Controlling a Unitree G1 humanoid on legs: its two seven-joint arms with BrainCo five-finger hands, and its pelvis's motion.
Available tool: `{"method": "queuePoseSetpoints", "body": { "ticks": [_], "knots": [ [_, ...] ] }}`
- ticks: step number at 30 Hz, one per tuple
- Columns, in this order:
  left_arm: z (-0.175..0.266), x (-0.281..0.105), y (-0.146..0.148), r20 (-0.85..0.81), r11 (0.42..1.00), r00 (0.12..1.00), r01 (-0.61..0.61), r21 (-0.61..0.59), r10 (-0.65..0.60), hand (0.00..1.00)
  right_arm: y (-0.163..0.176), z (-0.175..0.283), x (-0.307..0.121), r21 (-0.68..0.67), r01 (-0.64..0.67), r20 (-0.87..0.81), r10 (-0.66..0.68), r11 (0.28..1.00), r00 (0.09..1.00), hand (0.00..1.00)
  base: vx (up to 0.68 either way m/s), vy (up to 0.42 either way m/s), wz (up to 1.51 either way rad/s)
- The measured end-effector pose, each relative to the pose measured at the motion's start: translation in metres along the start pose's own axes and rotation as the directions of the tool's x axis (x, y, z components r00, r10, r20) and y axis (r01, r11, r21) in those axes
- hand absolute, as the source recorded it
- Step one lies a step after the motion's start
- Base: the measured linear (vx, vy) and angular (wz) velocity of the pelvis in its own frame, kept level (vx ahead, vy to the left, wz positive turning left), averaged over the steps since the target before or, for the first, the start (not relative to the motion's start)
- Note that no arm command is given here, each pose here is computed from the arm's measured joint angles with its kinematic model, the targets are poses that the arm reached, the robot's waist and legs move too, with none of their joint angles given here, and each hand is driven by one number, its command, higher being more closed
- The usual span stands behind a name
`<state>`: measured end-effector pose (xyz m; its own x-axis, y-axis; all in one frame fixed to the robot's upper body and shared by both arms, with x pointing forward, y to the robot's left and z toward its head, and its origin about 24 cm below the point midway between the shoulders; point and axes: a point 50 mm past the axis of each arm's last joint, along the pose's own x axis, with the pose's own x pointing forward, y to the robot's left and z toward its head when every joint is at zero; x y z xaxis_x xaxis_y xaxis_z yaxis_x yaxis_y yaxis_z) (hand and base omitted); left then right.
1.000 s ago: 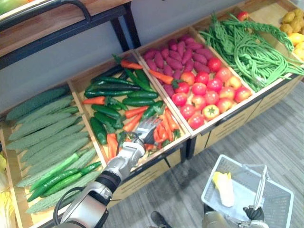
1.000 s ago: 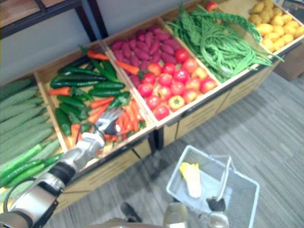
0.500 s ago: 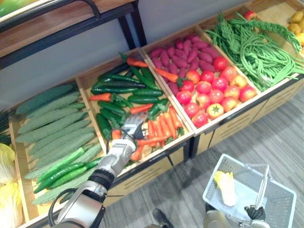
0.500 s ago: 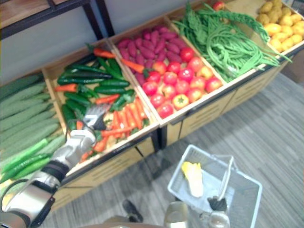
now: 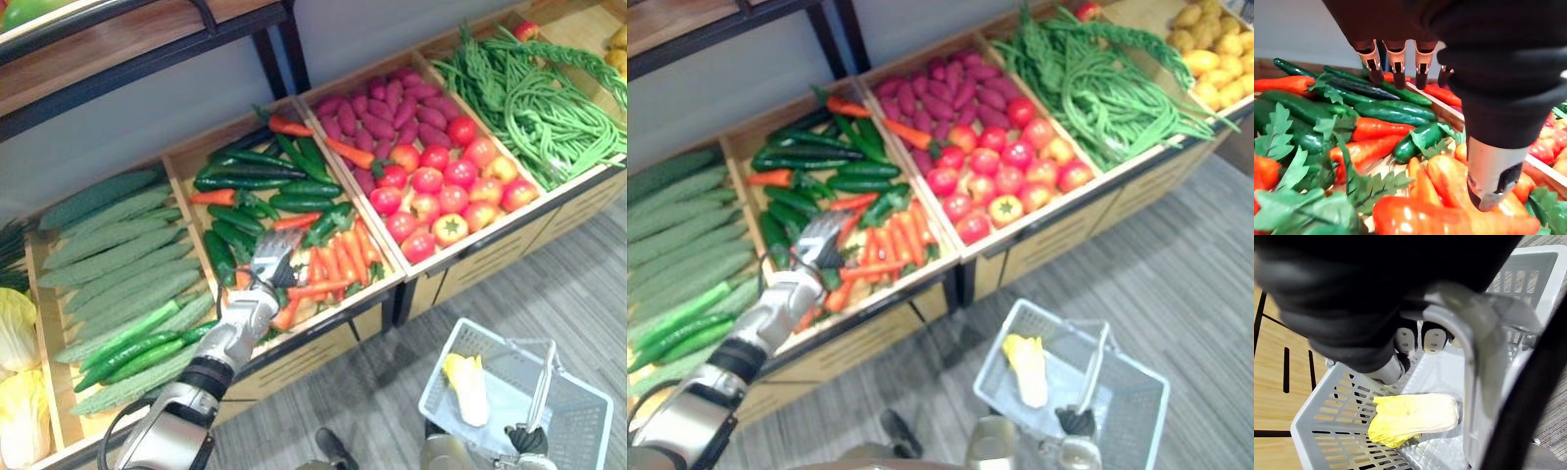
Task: Pick vegetable in the basket
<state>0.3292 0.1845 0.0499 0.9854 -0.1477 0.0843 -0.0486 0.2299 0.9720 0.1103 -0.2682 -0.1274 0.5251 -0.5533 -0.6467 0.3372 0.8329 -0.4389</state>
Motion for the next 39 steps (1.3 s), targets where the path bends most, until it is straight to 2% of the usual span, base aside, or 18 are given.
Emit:
{"method": "queuePoseSetpoints", "body": {
  "ticks": [22, 32, 39],
  "knots": [
    [0.003, -0.012, -0.020, 0.025, 0.997, 0.996, 0.083, 0.004, -0.083, 0.00, 0.001, 0.000, 0.000, -0.006, -0.005, -0.001, 0.005, 1.000, 1.000, 1.00, 0.00, 0.001, 0.01],
    [-0.012, -0.017, -0.034, -0.063, 0.989, 0.987, 0.150, 0.015, -0.149, 0.00, 0.004, 0.003, 0.000, -0.017, -0.015, 0.010, 0.015, 1.000, 1.000, 1.00, 0.01, -0.001, -0.07],
    [-0.014, -0.007, -0.029, -0.088, 0.991, 0.987, 0.135, 0.025, -0.132, 0.00, 0.006, 0.009, 0.002, -0.012, -0.016, 0.028, 0.017, 1.000, 0.999, 1.00, 0.02, 0.005, -0.11]
  ]
}}
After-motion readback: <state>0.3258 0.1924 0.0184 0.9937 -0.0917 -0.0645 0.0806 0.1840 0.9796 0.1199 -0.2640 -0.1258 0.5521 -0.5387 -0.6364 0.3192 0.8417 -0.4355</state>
